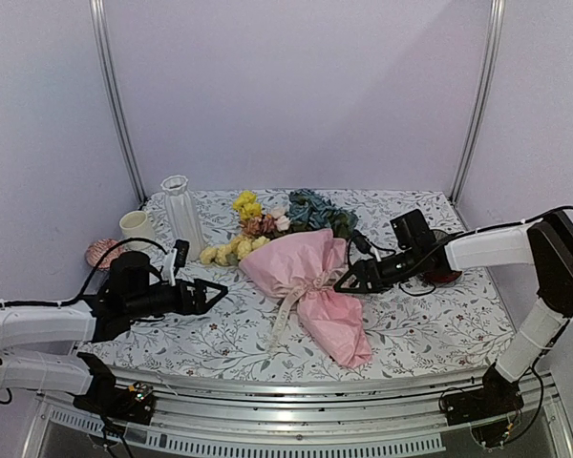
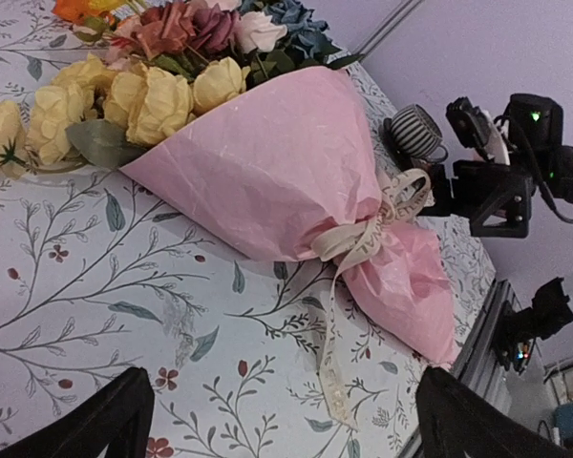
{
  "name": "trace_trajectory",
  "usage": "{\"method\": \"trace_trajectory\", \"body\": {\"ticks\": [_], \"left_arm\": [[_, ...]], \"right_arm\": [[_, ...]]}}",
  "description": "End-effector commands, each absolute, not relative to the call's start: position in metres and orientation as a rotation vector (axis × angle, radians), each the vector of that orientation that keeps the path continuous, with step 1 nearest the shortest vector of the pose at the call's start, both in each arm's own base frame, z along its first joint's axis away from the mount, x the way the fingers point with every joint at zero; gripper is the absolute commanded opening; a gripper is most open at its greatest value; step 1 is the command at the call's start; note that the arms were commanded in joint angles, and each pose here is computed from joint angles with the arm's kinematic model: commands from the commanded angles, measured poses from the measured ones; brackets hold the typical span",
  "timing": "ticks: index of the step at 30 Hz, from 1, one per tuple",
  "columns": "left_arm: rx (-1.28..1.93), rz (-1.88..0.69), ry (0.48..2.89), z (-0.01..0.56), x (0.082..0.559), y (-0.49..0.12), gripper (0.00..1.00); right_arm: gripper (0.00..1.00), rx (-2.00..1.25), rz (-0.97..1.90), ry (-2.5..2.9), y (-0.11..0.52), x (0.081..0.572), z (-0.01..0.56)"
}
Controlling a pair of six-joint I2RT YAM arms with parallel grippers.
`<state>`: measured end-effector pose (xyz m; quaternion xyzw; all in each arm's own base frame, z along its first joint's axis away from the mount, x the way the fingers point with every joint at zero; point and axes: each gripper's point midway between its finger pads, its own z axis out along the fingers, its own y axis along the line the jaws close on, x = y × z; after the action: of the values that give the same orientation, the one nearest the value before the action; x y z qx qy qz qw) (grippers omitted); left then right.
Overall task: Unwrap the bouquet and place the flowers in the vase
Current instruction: Adjust the tied bouquet at the center of the board.
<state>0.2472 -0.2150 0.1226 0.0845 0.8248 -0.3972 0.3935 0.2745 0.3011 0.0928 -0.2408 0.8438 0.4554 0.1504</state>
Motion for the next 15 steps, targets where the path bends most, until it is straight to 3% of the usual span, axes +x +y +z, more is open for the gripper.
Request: {"method": "trace_trajectory", "body": {"ticks": [1,7,9,11,15], "left_arm": [[0.382,-0.914,2.055,0.135,0.250,-0.245,0.98],[0.497,-0.825,2.136,0.114,0.243,-0.285,0.83],[0.555,-0.829,2.156,0.105,0.234,-0.301,0.67],[0.602,-0.822,2.192,0.094,0.230,-0.314,0.58],[0.643,-0.736,2.279,0.072,0.227,-0.329,0.61]], "right_arm": [[0.99,-0.629,1.156,2.409,0.276,0.300,0.099],[0.99,-0.497,1.028,2.378,0.249,0.322,0.106],[0.99,-0.462,0.956,2.365,0.242,0.328,0.109],[0.98,-0.400,0.870,2.349,0.231,0.335,0.113],[0.98,-0.345,0.780,2.263,0.216,0.336,0.130]]}}
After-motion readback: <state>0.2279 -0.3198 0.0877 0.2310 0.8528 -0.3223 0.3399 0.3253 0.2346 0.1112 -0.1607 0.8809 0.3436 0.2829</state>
